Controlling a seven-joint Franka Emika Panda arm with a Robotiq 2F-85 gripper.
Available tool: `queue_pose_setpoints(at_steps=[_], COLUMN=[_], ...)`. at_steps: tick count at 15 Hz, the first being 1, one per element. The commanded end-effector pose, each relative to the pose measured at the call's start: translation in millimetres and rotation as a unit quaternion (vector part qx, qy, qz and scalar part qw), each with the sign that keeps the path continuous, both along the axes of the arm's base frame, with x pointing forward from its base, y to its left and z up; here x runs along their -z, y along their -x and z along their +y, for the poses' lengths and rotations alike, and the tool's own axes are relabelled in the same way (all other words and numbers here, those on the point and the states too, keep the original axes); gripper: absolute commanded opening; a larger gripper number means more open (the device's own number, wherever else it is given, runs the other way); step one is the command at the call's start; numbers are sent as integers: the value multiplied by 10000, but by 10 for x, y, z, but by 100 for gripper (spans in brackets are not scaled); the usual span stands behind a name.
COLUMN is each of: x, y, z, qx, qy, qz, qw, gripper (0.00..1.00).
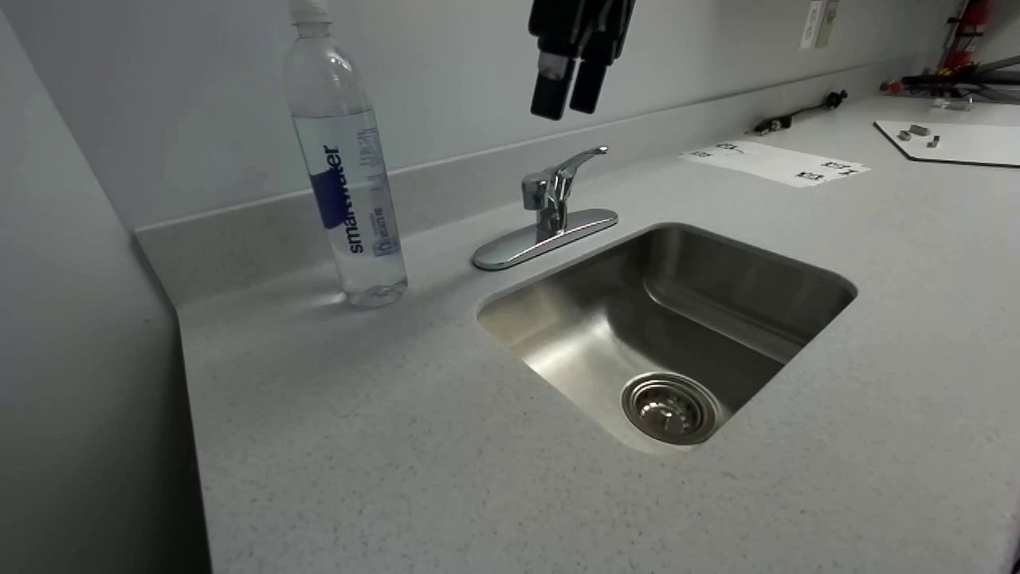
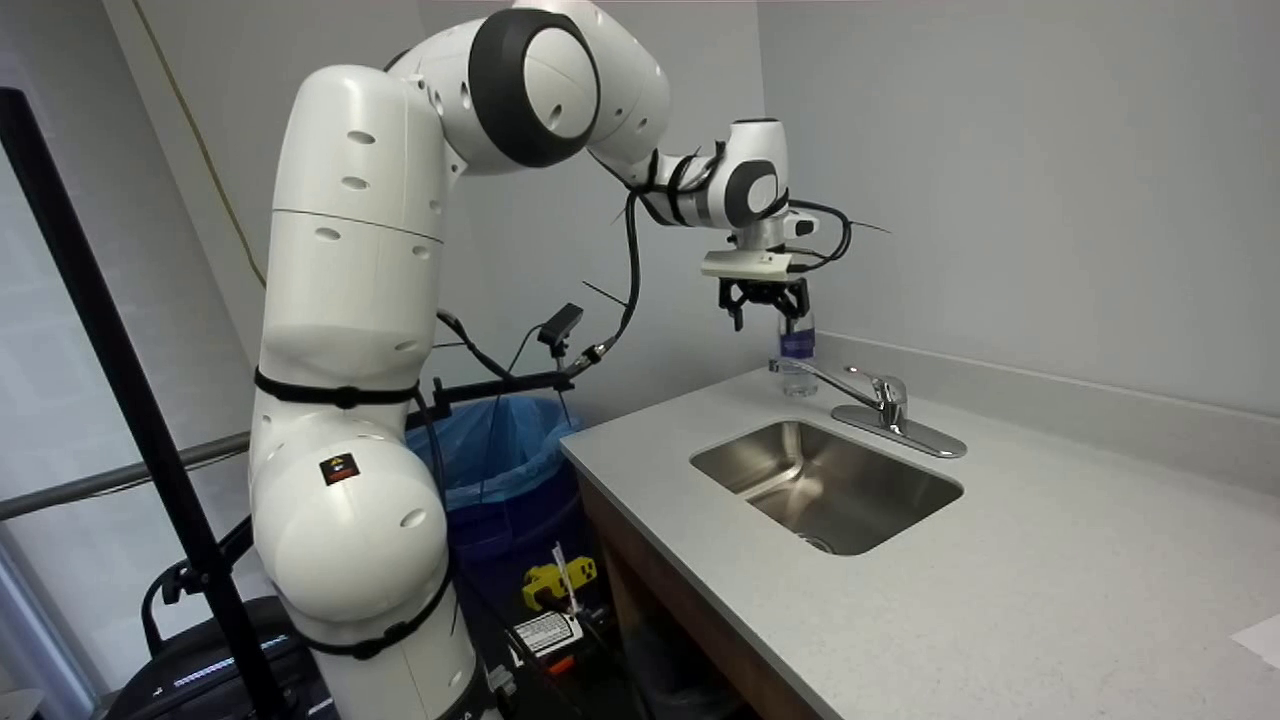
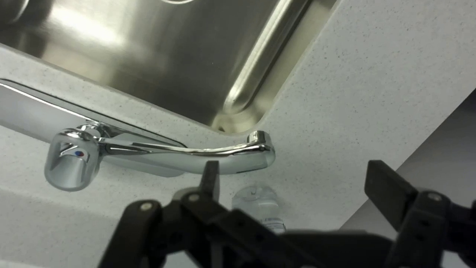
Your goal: Move the faucet to the right
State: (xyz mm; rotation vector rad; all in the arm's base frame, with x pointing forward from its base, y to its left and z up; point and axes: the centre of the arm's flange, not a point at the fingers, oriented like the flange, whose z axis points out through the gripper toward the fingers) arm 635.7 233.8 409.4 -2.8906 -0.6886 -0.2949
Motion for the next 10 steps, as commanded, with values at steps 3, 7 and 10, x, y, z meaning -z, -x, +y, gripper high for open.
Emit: queue_pose_setpoints(at_steps=[3,7,10], x=[203,301,328], y=[-123,-180,-219], z=[124,247,331], qx=[121,105,122], qy=[-55,-86,-108], qz=[-398,-537,-637], qw=[9991,9985,9978], gripper=[100,100,100])
